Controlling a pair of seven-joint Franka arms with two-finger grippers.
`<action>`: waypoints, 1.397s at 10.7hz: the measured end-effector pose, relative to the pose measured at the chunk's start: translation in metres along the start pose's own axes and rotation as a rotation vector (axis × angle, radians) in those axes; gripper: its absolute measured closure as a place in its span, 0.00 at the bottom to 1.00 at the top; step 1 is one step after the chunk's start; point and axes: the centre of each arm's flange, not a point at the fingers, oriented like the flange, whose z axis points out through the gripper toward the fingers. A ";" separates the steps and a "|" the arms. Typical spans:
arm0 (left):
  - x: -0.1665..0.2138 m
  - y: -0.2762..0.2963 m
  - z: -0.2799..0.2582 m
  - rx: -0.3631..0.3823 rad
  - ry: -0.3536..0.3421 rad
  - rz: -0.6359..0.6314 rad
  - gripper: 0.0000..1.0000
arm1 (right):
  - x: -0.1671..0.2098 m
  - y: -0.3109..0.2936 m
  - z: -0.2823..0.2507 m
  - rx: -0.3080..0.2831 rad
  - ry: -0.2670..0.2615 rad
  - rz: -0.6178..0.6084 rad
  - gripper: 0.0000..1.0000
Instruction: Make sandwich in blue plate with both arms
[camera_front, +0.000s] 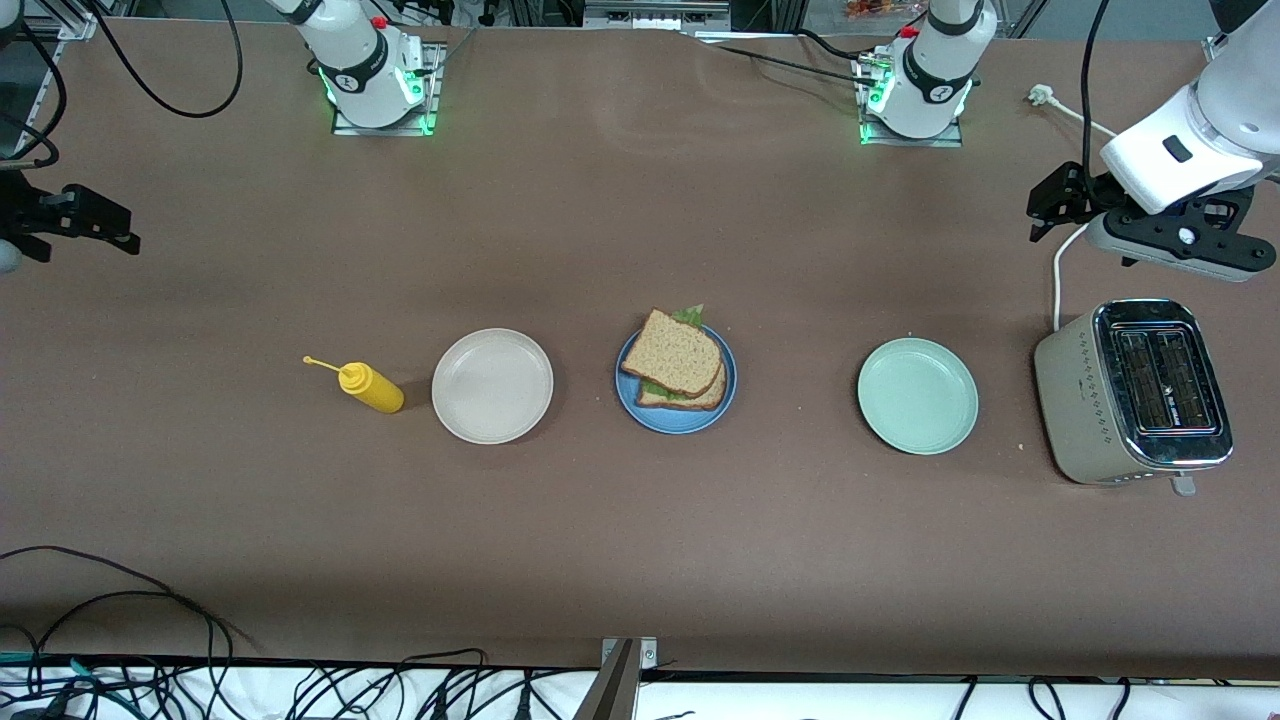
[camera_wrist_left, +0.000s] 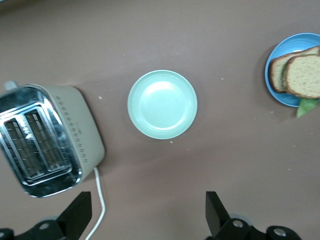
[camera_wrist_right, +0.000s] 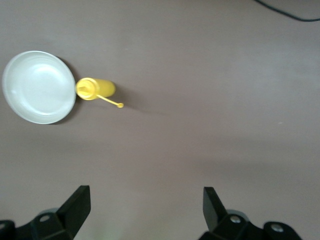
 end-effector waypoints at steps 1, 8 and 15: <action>0.000 -0.001 0.002 -0.019 0.002 -0.005 0.00 | -0.001 -0.003 0.001 0.031 -0.006 0.002 0.00; -0.002 -0.015 0.002 -0.020 0.008 -0.039 0.00 | 0.000 -0.014 0.000 0.058 -0.009 0.026 0.00; -0.002 -0.017 0.002 -0.021 0.008 -0.089 0.00 | 0.001 -0.020 0.000 0.023 -0.015 0.026 0.00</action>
